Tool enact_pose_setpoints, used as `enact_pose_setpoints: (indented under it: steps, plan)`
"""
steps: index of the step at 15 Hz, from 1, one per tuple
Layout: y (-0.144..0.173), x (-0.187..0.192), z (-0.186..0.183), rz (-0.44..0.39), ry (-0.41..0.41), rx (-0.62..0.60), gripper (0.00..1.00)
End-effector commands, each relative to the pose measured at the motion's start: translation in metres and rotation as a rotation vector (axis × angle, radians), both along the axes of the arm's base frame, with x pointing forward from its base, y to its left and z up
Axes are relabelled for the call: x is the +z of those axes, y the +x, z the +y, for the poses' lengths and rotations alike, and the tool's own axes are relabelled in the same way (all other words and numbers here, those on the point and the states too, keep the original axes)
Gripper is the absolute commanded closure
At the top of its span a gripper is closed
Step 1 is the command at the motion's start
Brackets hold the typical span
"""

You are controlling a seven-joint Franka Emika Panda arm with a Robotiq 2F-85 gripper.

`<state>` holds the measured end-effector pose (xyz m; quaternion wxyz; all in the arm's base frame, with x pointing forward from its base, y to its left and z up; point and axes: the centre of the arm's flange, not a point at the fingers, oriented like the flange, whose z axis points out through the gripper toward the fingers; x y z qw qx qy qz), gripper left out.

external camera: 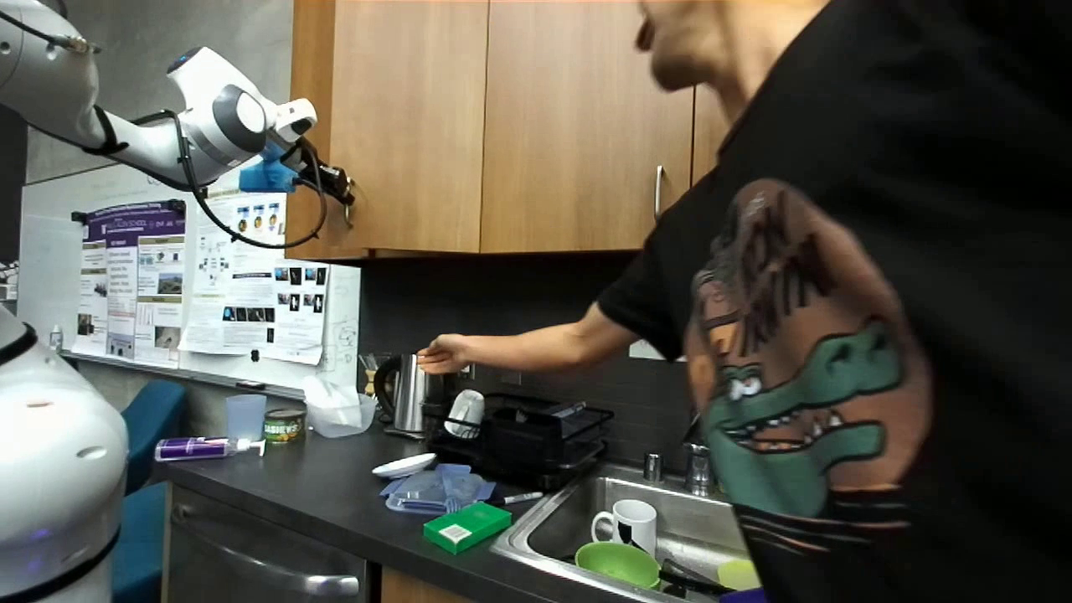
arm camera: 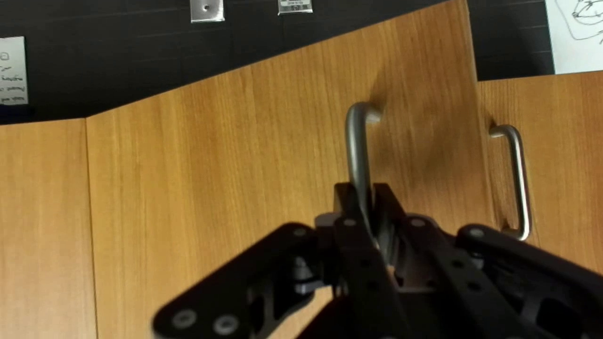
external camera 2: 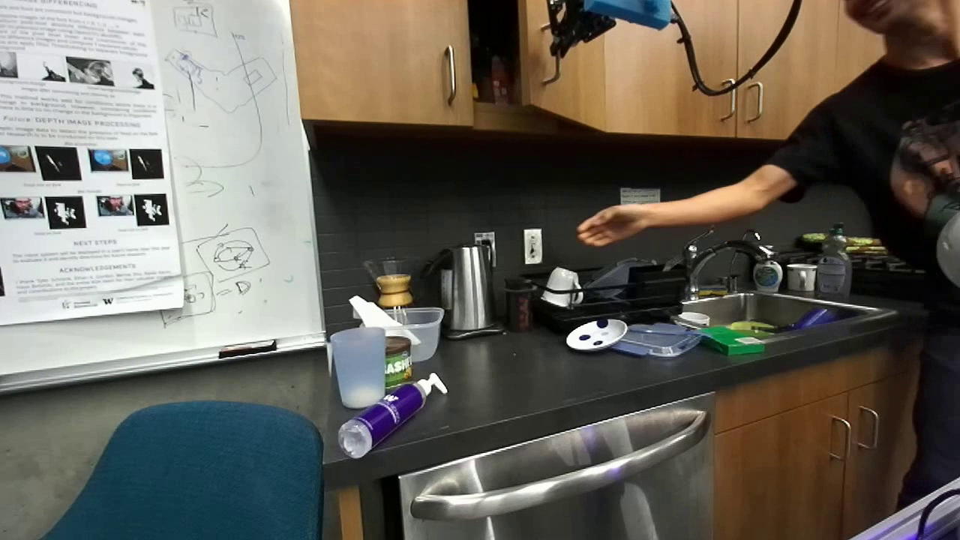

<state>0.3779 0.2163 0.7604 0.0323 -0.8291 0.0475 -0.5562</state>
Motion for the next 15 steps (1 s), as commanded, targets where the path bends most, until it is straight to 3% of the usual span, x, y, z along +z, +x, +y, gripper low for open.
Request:
enact_pose_setpoints:
  steps: [1, 15]
  plan:
    - [-0.009, 0.036, -0.063, -0.047, 0.05, -0.135, 0.97]
    - [-0.032, 0.049, -0.107, 0.048, 0.074, -0.25, 0.97]
